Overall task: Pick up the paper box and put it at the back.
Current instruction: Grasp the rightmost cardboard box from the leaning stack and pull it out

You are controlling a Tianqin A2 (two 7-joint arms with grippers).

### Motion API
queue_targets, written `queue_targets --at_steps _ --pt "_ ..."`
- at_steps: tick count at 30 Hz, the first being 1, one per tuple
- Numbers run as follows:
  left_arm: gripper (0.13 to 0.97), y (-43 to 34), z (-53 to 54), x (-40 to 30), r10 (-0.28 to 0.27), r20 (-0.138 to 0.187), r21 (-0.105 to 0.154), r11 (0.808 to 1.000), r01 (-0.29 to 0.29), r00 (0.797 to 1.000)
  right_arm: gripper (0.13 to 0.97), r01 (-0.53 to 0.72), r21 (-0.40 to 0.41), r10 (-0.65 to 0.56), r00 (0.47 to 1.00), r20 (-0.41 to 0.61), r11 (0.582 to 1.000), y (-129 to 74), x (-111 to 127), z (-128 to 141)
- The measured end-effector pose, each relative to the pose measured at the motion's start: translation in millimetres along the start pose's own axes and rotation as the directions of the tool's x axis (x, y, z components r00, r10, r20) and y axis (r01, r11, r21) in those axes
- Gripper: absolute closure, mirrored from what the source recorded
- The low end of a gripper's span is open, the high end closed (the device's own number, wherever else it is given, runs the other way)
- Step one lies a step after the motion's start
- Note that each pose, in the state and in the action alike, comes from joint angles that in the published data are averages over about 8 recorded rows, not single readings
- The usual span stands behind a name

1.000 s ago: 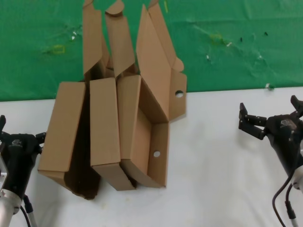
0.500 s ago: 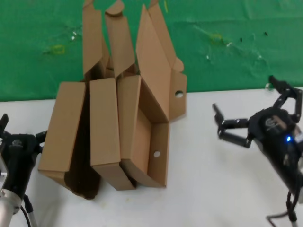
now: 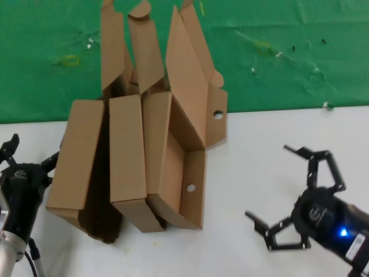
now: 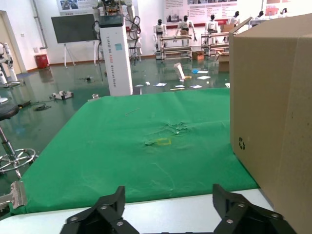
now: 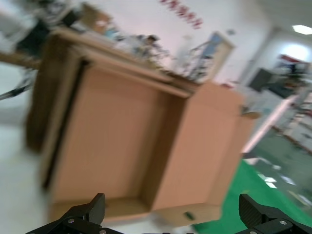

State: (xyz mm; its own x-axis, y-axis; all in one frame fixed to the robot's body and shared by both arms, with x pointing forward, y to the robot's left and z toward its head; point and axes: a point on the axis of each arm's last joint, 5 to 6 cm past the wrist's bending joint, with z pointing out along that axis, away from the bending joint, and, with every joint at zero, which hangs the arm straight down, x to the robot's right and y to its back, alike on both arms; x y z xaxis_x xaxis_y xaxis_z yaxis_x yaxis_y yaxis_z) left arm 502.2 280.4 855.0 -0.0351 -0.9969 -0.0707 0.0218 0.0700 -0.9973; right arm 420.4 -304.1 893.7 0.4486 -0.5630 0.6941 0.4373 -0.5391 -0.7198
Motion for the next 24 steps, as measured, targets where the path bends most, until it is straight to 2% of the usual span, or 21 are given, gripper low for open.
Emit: queue_targets --at_steps 5,9,11,17,24 --pt "0.493 0.0 0.0 0.0 0.0 0.0 0.0 1.0 0.0 1.0 0.13 0.051 -0.001 -0.05 0.988 0.145 0.999 8.6 1.6 1.2" --pt "0.493 0.0 0.0 0.0 0.0 0.0 0.0 1.0 0.0 1.0 0.13 0.063 0.015 -0.065 0.969 0.237 0.998 11.8 -1.6 10.5" --pt "0.548 0.0 0.0 0.0 0.0 0.0 0.0 1.0 0.0 1.0 0.13 0.065 0.023 -0.069 0.961 0.27 0.998 12.4 -3.8 17.1" --pt "0.713 0.0 0.0 0.0 0.0 0.0 0.0 1.0 0.0 1.0 0.14 0.056 0.057 -0.071 0.945 0.319 0.997 9.1 -11.5 39.8" --pt "0.826 0.0 0.0 0.0 0.0 0.0 0.0 1.0 0.0 1.0 0.173 0.043 0.092 -0.072 0.938 0.34 0.995 2.3 -18.9 63.4"
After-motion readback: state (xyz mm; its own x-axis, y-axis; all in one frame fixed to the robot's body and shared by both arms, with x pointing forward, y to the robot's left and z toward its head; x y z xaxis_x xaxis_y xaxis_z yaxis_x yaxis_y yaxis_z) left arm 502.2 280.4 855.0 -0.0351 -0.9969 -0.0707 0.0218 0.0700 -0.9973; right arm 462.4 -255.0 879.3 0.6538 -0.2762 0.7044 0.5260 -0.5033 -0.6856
